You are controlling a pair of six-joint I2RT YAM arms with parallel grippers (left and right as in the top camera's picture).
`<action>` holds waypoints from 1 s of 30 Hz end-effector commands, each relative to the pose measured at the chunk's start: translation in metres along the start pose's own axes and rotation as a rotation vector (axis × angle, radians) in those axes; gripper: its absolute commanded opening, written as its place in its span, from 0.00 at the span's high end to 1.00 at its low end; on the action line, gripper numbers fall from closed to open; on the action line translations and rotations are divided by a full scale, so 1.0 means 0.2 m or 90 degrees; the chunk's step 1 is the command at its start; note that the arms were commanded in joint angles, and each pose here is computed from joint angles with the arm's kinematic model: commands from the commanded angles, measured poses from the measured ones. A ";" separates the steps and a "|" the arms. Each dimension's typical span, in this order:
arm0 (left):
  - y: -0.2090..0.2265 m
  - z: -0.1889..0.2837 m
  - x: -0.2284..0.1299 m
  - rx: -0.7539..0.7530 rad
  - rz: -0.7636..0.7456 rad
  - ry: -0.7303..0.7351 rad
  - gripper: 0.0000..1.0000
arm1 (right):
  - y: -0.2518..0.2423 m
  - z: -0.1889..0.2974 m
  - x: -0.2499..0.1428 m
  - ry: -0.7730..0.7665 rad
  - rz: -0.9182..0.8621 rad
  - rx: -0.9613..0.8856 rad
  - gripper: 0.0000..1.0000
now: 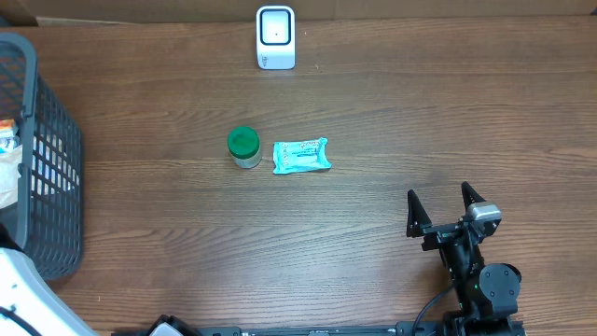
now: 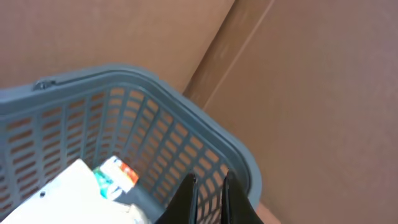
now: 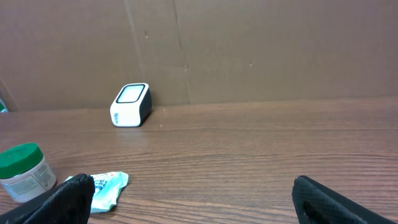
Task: Scan the item barcode
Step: 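Reach the left gripper into the basket and grasp the clear plastic bag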
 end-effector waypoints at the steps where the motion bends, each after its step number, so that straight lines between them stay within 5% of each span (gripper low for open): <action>1: 0.09 -0.01 -0.09 0.085 0.017 0.053 0.96 | -0.01 0.00 -0.01 -0.002 -0.003 -0.006 0.00; 4: 0.19 -0.06 -0.21 0.154 0.022 0.123 0.85 | -0.01 0.00 -0.01 -0.002 -0.003 -0.006 0.00; 8: 0.27 -0.19 -0.36 0.156 -0.031 0.206 0.35 | -0.01 0.00 -0.01 -0.002 -0.003 -0.006 0.00; 9: 0.27 -0.21 -0.38 0.142 -0.048 0.218 0.31 | -0.01 0.00 -0.01 -0.002 -0.003 -0.006 0.00; 16: 0.23 -0.46 -0.33 0.034 -0.068 0.290 0.42 | -0.01 0.00 -0.01 -0.002 -0.003 -0.006 0.00; 23: 0.28 -0.58 -0.23 0.106 -0.086 0.425 0.26 | -0.01 0.00 -0.01 -0.002 -0.003 -0.006 0.00; 30: 0.49 -0.72 -0.54 0.192 -0.079 0.578 0.01 | -0.01 0.00 -0.01 -0.002 -0.003 -0.006 0.00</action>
Point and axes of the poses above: each gripper's point midway between its finger pads, its own z axis back along the fingers, its own y axis along the line the jaws close on, x = y × z, the point moved 6 cm from there along z, back along the fingers, and after that the axes turned 5 degrees about -z, right-handed, at the moved point
